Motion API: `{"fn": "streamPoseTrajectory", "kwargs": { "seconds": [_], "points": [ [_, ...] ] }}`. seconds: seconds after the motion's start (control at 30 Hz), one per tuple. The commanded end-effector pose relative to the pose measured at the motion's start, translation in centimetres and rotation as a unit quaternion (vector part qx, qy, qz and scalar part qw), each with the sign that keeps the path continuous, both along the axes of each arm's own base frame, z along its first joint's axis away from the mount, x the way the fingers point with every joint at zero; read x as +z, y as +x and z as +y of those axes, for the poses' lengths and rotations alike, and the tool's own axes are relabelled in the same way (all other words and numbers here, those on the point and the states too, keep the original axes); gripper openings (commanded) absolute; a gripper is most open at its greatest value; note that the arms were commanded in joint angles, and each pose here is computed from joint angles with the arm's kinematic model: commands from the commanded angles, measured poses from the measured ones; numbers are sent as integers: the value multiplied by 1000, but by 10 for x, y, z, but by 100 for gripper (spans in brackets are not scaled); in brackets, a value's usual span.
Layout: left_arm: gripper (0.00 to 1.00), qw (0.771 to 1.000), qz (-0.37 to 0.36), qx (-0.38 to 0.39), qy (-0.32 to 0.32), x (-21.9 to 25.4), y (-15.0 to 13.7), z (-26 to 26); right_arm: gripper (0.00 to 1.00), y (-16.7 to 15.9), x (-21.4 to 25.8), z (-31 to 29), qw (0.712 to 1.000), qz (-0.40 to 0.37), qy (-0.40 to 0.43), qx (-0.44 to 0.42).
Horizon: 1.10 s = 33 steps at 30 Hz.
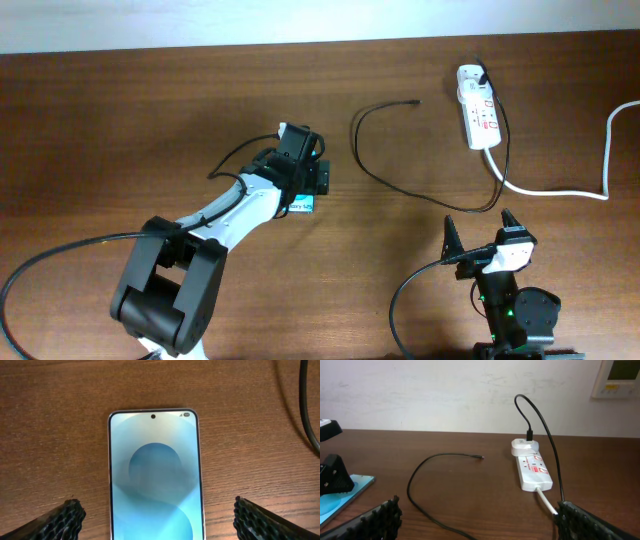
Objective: Plug charger to phone and switch on socket
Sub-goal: 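Lower the left gripper and grasp the phone by its sides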
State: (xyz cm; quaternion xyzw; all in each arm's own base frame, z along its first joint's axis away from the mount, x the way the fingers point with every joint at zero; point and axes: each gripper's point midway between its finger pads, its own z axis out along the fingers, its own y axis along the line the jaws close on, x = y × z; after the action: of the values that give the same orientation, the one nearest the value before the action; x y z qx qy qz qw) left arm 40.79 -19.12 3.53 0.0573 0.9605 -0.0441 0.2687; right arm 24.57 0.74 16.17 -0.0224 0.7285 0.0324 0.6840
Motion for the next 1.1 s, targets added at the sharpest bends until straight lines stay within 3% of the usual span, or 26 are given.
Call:
{"fn": "streamPoseTrajectory", "kwargs": {
  "seconds": [0.0, 0.4, 0.87, 1.03, 1.07],
  "points": [
    [99, 1000, -11, 11, 4, 3, 7, 2, 98, 0, -2, 1, 1000, 0, 3, 0],
    [99, 999, 27, 10, 23, -43, 2, 4, 98, 0, -2, 1, 1000, 0, 3, 0],
    [99, 998, 49, 10, 34, -50, -7, 8, 98, 0, -2, 1, 1000, 0, 3, 0],
    [83, 998, 52, 6, 28, -50, -8, 6, 98, 0, -2, 1, 1000, 0, 3, 0],
    [70, 998, 52, 6, 28, -50, -8, 6, 98, 0, -2, 1, 1000, 0, 3, 0]
  ]
}}
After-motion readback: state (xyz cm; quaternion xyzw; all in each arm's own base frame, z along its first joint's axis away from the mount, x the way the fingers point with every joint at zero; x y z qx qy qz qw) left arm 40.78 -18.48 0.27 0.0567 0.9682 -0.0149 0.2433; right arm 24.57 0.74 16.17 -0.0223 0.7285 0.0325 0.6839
